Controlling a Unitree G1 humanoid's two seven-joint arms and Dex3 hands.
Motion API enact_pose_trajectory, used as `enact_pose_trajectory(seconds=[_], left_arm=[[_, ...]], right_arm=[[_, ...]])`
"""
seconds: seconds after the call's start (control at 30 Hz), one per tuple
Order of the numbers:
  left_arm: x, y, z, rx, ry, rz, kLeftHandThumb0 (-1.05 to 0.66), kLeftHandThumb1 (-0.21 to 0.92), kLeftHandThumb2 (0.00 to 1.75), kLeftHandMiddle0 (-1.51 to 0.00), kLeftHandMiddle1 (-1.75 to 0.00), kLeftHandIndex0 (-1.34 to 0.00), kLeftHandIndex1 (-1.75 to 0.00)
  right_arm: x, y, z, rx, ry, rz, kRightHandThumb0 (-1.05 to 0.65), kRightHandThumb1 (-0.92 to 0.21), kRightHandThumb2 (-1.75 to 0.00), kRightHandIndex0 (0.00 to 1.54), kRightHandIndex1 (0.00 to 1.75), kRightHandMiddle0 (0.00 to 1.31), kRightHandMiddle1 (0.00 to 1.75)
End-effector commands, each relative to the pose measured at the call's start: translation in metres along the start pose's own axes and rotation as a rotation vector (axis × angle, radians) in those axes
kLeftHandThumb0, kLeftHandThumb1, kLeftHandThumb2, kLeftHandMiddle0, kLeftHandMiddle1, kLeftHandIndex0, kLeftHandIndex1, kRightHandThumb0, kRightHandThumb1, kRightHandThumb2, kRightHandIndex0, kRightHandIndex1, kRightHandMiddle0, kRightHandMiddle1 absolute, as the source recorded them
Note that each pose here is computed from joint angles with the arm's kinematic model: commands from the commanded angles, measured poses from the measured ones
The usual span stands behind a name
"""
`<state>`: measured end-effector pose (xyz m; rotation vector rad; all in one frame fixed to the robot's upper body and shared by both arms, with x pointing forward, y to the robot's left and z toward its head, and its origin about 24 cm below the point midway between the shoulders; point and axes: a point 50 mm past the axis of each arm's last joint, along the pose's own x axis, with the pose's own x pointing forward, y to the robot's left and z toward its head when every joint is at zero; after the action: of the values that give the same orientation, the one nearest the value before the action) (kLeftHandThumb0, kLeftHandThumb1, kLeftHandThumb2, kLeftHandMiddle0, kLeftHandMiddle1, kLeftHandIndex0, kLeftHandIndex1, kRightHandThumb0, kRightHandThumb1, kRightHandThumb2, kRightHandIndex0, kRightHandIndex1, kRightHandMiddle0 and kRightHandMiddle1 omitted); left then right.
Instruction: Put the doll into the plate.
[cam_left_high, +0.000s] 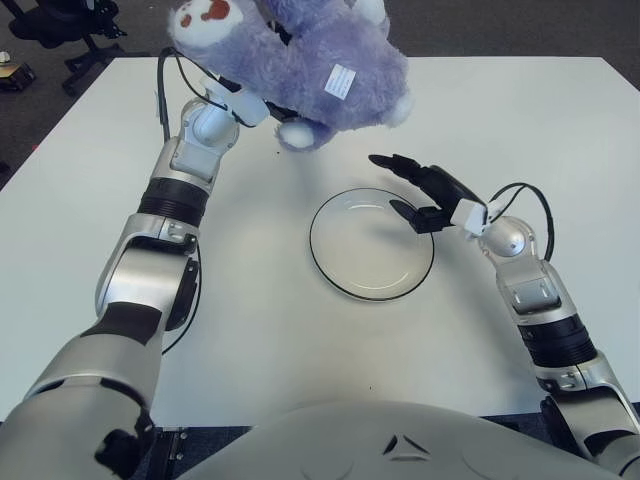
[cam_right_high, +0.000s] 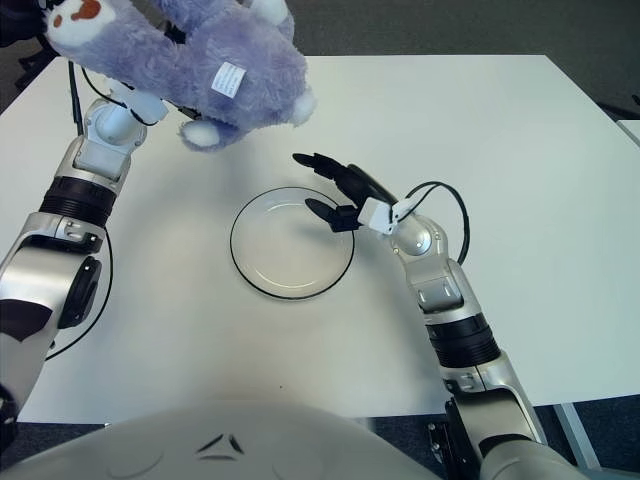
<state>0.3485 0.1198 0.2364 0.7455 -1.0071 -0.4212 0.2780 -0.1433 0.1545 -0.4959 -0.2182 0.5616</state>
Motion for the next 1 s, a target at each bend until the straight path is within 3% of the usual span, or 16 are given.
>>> enact_pose_trajectory(seconds=[0.0, 0.23, 0.6, 0.97], left_arm=[[0.000, 0.005, -0.001, 0.006, 0.004, 0.021, 0.00, 0.23, 1.39, -0.70, -1.66, -0.45, -1.75], [0.000, 0.005, -0.001, 0.009, 0.007, 0.021, 0.00, 0.23, 1.39, -0.70, -1.66, -0.45, -1.75], [0.000, 0.005, -0.002, 0.011, 0.009, 0.018, 0.00, 0.23, 1.39, -0.70, -1.66, -0.45, -1.75], [-0.002, 0.005, -0.002, 0.021, -0.002, 0.004, 0.00, 0.23, 1.39, -0.70, -1.66, -0.45, -1.75]], right_arm=[[0.002, -0.012, 0.013, 0.030, -0.051, -0.057, -0.66, -0.92, -0.73, 0.30, 0.04, 0.29, 0.05], [0.005, -0.027, 0.021, 0.057, -0.104, -0.171, -0.61, -0.92, -0.70, 0.38, 0.05, 0.34, 0.08], [0.004, -0.052, 0.030, 0.017, -0.124, -0.248, -0.56, -0.92, -0.63, 0.41, 0.03, 0.36, 0.09], [0.002, -0.081, 0.005, -0.088, -0.070, -0.397, -0.53, -0.92, -0.53, 0.42, 0.02, 0.36, 0.10]])
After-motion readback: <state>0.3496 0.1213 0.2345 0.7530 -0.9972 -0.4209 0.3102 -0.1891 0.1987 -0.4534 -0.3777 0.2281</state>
